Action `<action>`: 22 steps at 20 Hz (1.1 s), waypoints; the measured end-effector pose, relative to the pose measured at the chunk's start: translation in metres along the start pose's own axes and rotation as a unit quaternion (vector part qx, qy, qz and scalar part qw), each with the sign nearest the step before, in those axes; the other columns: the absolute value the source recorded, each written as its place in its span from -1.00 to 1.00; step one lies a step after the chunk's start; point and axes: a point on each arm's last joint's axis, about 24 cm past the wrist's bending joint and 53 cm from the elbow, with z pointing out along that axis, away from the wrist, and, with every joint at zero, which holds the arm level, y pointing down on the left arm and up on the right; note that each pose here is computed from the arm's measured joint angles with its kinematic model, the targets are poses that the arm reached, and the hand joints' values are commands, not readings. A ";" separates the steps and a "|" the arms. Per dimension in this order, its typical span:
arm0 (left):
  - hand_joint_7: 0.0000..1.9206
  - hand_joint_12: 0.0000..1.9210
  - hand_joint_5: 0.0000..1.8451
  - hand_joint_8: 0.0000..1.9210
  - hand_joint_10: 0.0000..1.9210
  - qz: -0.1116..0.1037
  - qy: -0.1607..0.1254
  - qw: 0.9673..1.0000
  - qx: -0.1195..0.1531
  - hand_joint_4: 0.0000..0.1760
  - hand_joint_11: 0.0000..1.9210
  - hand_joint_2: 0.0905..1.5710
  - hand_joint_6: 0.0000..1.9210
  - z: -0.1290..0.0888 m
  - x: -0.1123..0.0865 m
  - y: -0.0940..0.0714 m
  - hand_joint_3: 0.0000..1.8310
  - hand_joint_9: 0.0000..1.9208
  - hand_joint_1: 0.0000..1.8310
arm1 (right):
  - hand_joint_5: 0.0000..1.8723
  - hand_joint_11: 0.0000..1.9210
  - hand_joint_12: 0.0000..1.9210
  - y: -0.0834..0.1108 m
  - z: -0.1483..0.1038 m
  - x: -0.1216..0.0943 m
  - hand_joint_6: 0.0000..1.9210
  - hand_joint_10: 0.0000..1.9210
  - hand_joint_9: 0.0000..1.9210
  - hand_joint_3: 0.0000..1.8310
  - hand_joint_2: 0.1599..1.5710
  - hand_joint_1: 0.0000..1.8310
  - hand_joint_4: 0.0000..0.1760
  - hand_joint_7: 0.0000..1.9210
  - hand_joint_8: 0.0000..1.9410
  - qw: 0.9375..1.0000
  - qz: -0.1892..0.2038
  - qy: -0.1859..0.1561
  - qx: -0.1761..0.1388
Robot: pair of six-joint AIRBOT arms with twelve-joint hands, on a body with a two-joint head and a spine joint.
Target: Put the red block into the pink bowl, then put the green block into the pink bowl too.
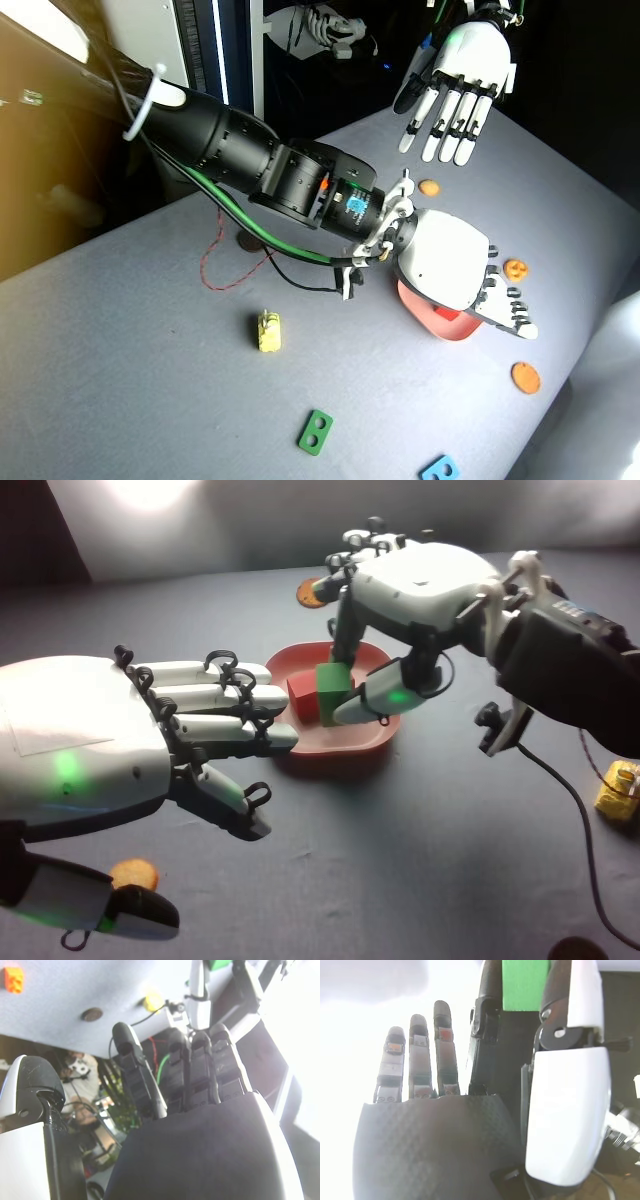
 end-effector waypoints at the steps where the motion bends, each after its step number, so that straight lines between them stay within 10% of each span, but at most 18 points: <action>1: -0.81 -1.00 -0.18 -1.00 -1.00 -0.001 0.000 1.000 0.000 0.58 -1.00 0.31 -1.00 0.000 0.000 0.000 -1.00 -1.00 -0.33 | 0.62 -1.00 -1.00 0.004 0.002 0.000 -1.00 -1.00 -0.83 -1.00 0.12 0.27 -0.49 -0.55 -1.00 1.000 -0.005 0.000 -0.005; 4: -0.81 -1.00 -0.17 -1.00 -1.00 -0.002 0.000 1.000 0.000 0.23 -1.00 0.32 -0.99 0.000 0.000 0.000 -0.99 -1.00 -0.29 | 0.62 -1.00 -1.00 0.006 0.008 -0.001 -1.00 -1.00 -0.83 -1.00 0.12 0.26 -0.16 -0.56 -1.00 1.000 -0.010 -0.004 -0.009; 7: -0.83 -1.00 -0.17 -1.00 -1.00 -0.002 0.000 1.000 0.000 0.42 -1.00 0.33 -1.00 0.000 0.000 0.000 -0.99 -1.00 -0.33 | 0.62 -1.00 -1.00 0.005 0.009 -0.002 -1.00 -1.00 -0.83 -1.00 0.12 0.25 0.12 -0.55 -1.00 1.000 -0.014 -0.006 -0.008; 8: -0.84 -1.00 -0.17 -1.00 -1.00 -0.002 0.000 1.000 0.000 0.42 -1.00 0.32 -1.00 0.000 0.000 0.000 -1.00 -1.00 -0.32 | 0.62 -1.00 -1.00 0.006 0.009 -0.002 -1.00 -1.00 -0.82 -1.00 0.12 0.25 0.12 -0.54 -1.00 1.000 -0.016 -0.005 -0.009; 10: -0.82 -1.00 -0.17 -0.99 -1.00 -0.002 0.000 1.000 0.000 0.27 -1.00 0.32 -1.00 0.000 0.000 0.000 -1.00 -1.00 -0.29 | 0.62 -1.00 -1.00 0.007 0.010 0.001 -1.00 -1.00 -0.82 -1.00 0.12 0.27 -0.60 -0.54 -1.00 1.000 -0.016 -0.003 -0.010; 12: -0.81 -1.00 -0.16 -0.99 -1.00 -0.001 0.001 1.000 0.000 0.19 -1.00 0.31 -1.00 0.000 0.000 0.000 -1.00 -1.00 -0.27 | 0.62 -1.00 -1.00 0.004 0.009 0.006 -1.00 -1.00 -0.82 -1.00 0.12 0.26 0.03 -0.53 -1.00 1.000 -0.018 0.002 -0.009; 17: -0.82 -1.00 -0.17 -0.99 -1.00 0.000 0.002 1.000 0.000 0.17 -1.00 0.33 -1.00 0.000 0.001 0.000 -1.00 -1.00 -0.29 | 0.62 -1.00 -1.00 -0.003 0.007 0.013 -1.00 -1.00 -0.82 -1.00 0.12 0.27 -0.54 -0.54 -0.99 1.000 -0.019 0.009 -0.003; 18: -0.79 -1.00 -0.16 -0.98 -1.00 0.000 0.002 1.000 0.001 0.28 -1.00 0.32 -0.99 0.000 0.001 0.000 -1.00 -1.00 -0.29 | 0.62 -1.00 -1.00 -0.003 0.007 0.012 -1.00 -1.00 -0.82 -1.00 0.12 0.26 0.03 -0.53 -1.00 1.000 -0.020 0.008 -0.003; 21: -0.82 -1.00 -0.17 -1.00 -1.00 0.003 0.004 1.000 0.001 0.32 -1.00 0.33 -1.00 0.000 0.002 -0.001 -1.00 -1.00 -0.30 | 0.62 -1.00 -1.00 -0.006 0.008 0.010 -1.00 -1.00 -0.82 -1.00 0.12 0.26 0.13 -0.54 -1.00 1.000 -0.022 0.006 0.000; 22: -0.81 -1.00 -0.17 -1.00 -1.00 0.003 0.004 1.000 0.001 0.27 -1.00 0.32 -1.00 0.000 0.002 -0.001 -1.00 -1.00 -0.28 | 0.63 -1.00 -1.00 -0.006 0.008 0.009 -1.00 -1.00 -0.81 -1.00 0.11 0.27 -0.33 -0.53 -1.00 1.000 -0.022 0.006 0.000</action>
